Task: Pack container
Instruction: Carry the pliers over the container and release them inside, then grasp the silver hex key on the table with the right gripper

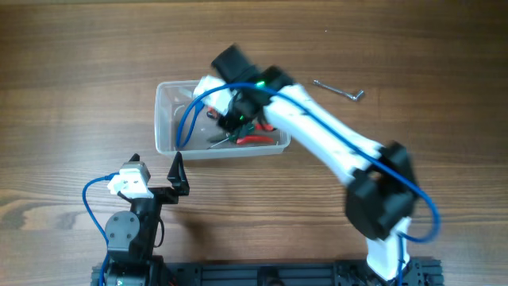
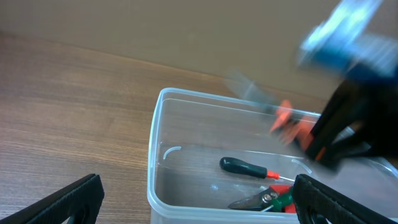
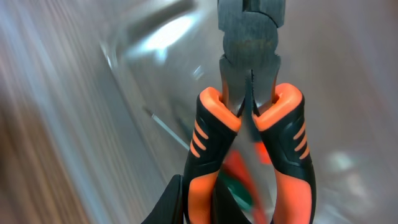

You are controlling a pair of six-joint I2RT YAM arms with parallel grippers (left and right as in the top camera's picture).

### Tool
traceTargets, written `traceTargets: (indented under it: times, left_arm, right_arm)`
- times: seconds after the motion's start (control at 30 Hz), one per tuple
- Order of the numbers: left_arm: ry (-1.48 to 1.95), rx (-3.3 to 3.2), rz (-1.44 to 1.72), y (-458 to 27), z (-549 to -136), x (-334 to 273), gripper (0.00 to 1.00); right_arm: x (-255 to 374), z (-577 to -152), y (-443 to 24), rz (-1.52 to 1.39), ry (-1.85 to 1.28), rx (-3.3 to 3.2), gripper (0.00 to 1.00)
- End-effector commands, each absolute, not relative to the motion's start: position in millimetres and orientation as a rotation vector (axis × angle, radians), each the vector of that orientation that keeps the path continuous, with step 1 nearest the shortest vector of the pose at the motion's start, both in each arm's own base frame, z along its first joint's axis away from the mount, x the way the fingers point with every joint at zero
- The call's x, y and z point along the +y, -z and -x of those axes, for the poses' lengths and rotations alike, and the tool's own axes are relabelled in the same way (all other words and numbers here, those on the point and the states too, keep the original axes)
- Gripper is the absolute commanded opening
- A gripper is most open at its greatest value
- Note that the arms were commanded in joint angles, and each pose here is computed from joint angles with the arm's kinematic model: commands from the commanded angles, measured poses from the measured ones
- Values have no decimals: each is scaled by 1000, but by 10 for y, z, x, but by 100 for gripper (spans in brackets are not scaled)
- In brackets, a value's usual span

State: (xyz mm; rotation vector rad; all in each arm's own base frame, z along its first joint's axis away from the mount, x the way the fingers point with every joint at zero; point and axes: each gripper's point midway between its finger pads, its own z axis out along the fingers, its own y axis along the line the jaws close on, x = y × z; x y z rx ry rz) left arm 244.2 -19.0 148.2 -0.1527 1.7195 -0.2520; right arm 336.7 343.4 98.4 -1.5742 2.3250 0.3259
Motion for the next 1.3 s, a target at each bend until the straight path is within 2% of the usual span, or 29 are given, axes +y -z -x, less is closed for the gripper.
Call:
traceTargets:
  times: [0.0, 0.07, 0.1, 0.13, 0.17, 0.23, 0.27, 0.4, 0.57, 0.67, 0.77, 0.83, 0.93, 1.07, 1.17, 1.23, 1.27]
  left_arm:
    - [251, 1726, 168, -1453, -2445, -172, 100]
    - [251, 1726, 168, -1453, -2445, -172, 100]
    - [251, 1726, 168, -1453, -2445, -172, 100]
    - [251, 1726, 168, -1453, -2445, -172, 100]
    - [251, 1726, 168, -1453, -2445, -172, 100]
    - [251, 1726, 168, -1453, -2445, -172, 100]
    - [251, 1726, 168, -1453, -2445, -172, 100]
    - [251, 1726, 168, -1453, -2445, -172, 100]
    - [251, 1726, 168, -1453, -2445, -172, 100]
    - [251, 1726, 168, -1451, -2445, -172, 100]
    - [251, 1726, 168, -1453, -2445, -172, 100]
    - [251, 1726, 168, -1453, -2445, -172, 100]
    - [251, 1726, 168, -1453, -2445, -172, 100]
    - [251, 1726, 168, -1453, -2445, -172, 100]
    - [251, 1726, 168, -1453, -2445, -172, 100]
    - [251, 1726, 168, -1453, -2445, -172, 100]
    - [251, 1726, 168, -1453, -2445, -172, 100]
  right_arm:
    - [3537, -3349, -861, 1651, -299, 2275, 4]
    - [3583, -3326, -817, 1663, -301, 2270, 8]
    - [3613, -3312, -811, 1669, -303, 2262, 33]
    - [3632, -3303, -814, 1672, -304, 2255, 63]
    - [3643, -3305, -824, 1672, -299, 2251, 72]
    - [3612, -3363, -896, 1640, -255, 2258, 73]
    - [3558, -3436, -968, 1585, -201, 2284, 79]
    - [3187, -3782, -1614, 1301, 30, 2326, 79]
    - [2462, -4248, -2640, 875, 85, 2253, 85]
    - [1820, -4531, -2886, 604, 66, 2277, 89]
    - [1252, -4710, -2714, 465, -1, 2368, 89]
    - [963, -4765, -2417, 410, -94, 2457, 95]
    - [664, -4781, -1928, 420, -114, 2579, 94]
    - [482, -4764, -1253, 552, -92, 2722, 78]
    - [503, -4768, -950, 695, -86, 2750, 75]
    - [518, -4760, -793, 826, -79, 2746, 67]
    - [518, -4757, -730, 883, -76, 2740, 60]
